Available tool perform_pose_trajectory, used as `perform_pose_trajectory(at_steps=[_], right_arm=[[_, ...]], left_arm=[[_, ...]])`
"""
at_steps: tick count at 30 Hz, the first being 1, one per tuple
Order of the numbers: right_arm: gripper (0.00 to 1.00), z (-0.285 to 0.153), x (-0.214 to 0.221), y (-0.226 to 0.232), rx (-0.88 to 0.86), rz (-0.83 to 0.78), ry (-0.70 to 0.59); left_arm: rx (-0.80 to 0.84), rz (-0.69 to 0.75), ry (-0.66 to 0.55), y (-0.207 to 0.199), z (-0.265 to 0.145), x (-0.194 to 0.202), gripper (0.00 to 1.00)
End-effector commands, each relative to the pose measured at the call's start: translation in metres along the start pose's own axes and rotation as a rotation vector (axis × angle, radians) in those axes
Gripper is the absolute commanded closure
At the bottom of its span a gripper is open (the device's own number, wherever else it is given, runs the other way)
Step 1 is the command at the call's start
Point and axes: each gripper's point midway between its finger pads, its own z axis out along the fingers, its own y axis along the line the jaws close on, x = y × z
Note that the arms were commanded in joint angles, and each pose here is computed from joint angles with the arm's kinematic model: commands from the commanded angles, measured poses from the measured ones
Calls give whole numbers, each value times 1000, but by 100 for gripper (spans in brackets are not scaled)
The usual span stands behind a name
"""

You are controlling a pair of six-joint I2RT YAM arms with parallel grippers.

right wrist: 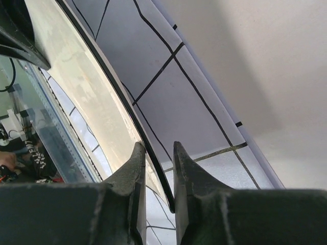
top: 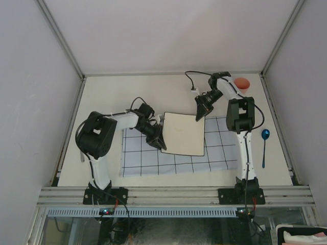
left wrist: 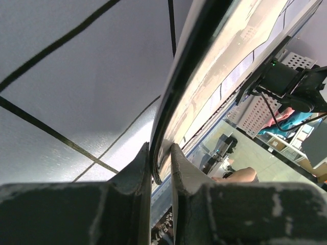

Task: Set the dinner table for one person
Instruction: Adjust the plate on the napkin.

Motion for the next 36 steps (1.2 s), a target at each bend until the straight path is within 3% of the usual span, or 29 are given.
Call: perform_pose_trajectory(at_steps=[1, 25, 36], right_arm=[[100, 72, -36, 74, -130, -37, 19], [100, 103, -39, 98, -157, -70, 60], [100, 107, -21, 100, -171, -53, 94]], left_arm=[[463, 516, -39, -159, -30, 8, 100], [477, 528, -51, -163, -27, 25, 100], [471, 521, -35, -156, -21, 33, 100]])
